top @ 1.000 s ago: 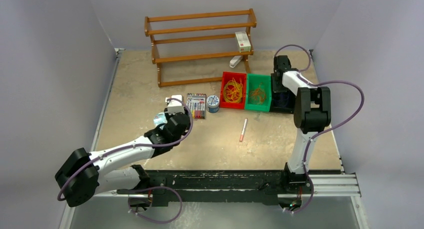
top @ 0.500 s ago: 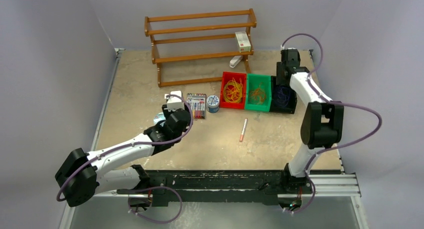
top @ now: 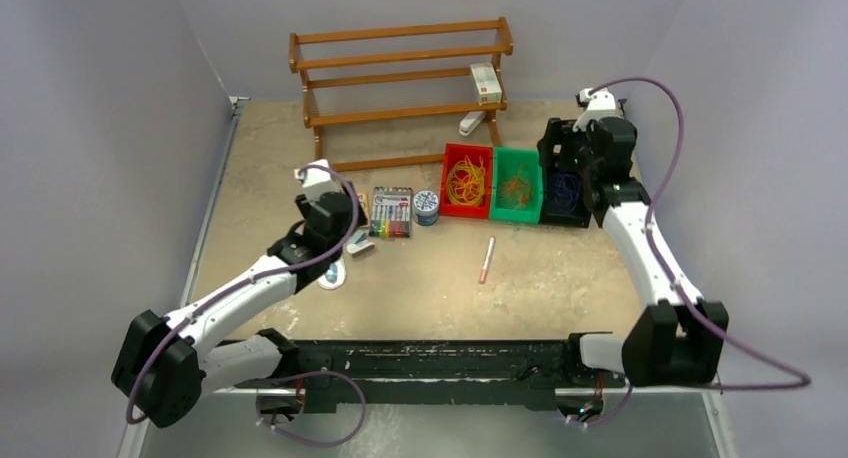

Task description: Untangle the cables

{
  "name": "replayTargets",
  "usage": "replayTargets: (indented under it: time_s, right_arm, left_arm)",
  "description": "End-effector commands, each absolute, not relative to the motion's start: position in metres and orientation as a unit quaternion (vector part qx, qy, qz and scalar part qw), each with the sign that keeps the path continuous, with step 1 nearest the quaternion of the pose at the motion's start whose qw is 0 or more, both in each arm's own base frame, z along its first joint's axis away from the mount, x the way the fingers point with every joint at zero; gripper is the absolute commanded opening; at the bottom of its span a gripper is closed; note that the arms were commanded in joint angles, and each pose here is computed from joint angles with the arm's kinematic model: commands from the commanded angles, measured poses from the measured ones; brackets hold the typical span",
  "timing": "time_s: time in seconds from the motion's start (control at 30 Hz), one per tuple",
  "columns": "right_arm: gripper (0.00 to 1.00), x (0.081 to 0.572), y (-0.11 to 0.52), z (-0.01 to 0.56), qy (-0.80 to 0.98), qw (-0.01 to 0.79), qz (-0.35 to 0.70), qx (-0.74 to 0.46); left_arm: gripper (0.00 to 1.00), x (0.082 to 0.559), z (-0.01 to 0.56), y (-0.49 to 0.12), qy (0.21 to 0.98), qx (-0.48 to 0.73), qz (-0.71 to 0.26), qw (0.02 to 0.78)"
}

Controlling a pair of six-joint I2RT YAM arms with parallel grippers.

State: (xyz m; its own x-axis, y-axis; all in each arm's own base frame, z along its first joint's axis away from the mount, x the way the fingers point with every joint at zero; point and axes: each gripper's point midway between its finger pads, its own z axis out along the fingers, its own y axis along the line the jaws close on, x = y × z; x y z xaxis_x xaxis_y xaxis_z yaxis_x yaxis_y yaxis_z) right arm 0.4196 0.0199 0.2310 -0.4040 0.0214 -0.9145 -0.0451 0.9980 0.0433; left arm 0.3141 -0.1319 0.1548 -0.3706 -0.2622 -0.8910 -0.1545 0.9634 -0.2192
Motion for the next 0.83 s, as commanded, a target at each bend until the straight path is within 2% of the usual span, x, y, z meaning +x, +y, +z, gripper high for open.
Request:
replayTargets:
  time_s: [0.0, 0.13, 0.23, 0.47, 0.63, 0.8]
  right_arm:
    - [0.87, 0.398, 0.085, 0.334, 0.689, 0.690, 0.201, -0.091]
    - [0.99, 0.371, 0.094, 0.338, 0.647, 0.719, 0.233, -0.101]
    - [0.99, 0.361, 0.091, 0.335, 0.639, 0.729, 0.220, -0.107]
    - [0.99, 0.341, 0.069, 0.344, 0.596, 0.782, 0.169, -0.073]
    - [0.99, 0.344, 0.068, 0.339, 0.596, 0.782, 0.160, -0.081]
    - [0.99, 0.348, 0.063, 0.337, 0.599, 0.784, 0.144, -0.078]
  left_arm:
    - [0.65, 0.328, 0.201, -0.109, 0.793, -0.183, -0.093, 0.573]
    - [0.66, 0.322, 0.222, -0.086, 0.776, -0.195, -0.049, 0.598]
    - [0.66, 0.317, 0.229, -0.074, 0.770, -0.202, -0.025, 0.604]
    - [0.67, 0.307, 0.229, -0.068, 0.753, -0.216, -0.044, 0.620]
    - [0.67, 0.302, 0.229, -0.064, 0.752, -0.207, -0.040, 0.624]
    - [0.72, 0.297, 0.237, -0.065, 0.738, -0.199, -0.062, 0.642]
